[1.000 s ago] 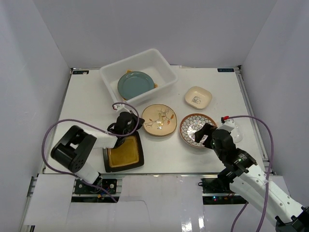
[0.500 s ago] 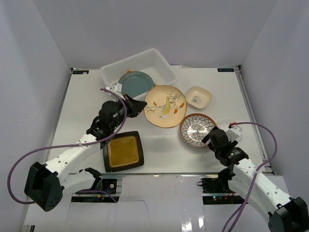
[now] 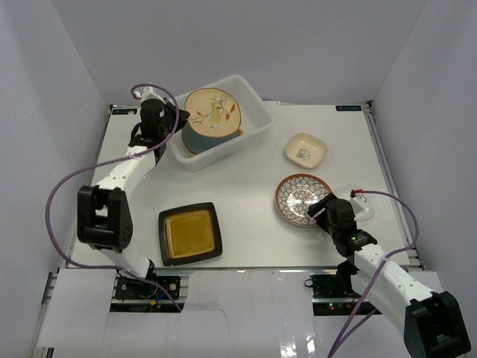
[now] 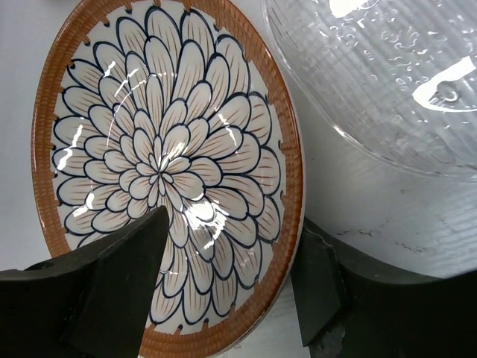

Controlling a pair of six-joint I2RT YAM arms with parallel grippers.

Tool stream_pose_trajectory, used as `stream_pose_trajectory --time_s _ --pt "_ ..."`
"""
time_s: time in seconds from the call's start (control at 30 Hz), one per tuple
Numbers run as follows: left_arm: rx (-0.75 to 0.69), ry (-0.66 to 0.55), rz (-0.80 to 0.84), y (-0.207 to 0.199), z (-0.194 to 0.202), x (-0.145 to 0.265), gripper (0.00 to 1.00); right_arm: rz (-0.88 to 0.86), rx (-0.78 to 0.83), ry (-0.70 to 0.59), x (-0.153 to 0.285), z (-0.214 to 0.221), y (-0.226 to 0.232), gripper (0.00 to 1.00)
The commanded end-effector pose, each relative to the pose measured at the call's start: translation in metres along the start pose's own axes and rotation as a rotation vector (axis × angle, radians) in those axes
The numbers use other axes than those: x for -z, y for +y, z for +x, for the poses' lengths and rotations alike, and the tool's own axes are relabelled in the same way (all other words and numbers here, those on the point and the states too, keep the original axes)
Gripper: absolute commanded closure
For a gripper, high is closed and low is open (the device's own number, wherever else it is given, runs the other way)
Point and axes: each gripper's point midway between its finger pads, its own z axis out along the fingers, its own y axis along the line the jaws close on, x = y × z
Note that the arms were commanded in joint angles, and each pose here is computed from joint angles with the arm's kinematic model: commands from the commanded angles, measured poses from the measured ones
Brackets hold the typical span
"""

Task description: Place the plates into the plastic bin on the countertop

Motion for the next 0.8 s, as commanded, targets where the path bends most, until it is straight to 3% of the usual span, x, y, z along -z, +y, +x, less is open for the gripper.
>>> stream_pose_trajectory --time_s 0.0,0.2,0.3,0.4,0.43,0.57,0.63,0.77 --pt "-0.01 -0.062 0.055 -0.016 -0.038 -0.008 1.0 -0.018 -0.014 0.087 -0.002 0.026 -0.009 0.31" --pt "-0.065 0.012 -0.045 0.031 -0.008 -0.045 1.0 -0.099 -0.049 0.105 0.002 0.029 0.006 0.55" --pt "-0.063 0.031 -0.066 0.041 0.002 -0.049 1.0 -0.149 -0.05 0.081 0.008 0.018 0.019 0.73" --pt "-0.068 0.054 -0.069 0.044 0.008 -0.049 0.68 -0.174 -0.025 0.037 0.018 0.004 0.026 0.87" --pt "-0.073 0.057 -0.067 0.043 0.008 -0.048 0.48 -0.2 -0.024 0.016 0.023 -0.005 0.035 0.92" --pt "-0.087 0.029 -0.027 0.027 -0.005 -0.035 0.1 -0.338 0.0 -0.071 0.054 -0.038 0.069 0.92" --pt "-0.095 0.0 -0.019 0.018 -0.018 -0.025 0.02 -0.385 0.03 -0.107 0.068 -0.053 0.083 0.92" --pt "-0.094 -0.041 -0.01 0.003 -0.037 -0.003 0.02 -0.548 0.086 -0.146 0.109 -0.09 0.138 0.92"
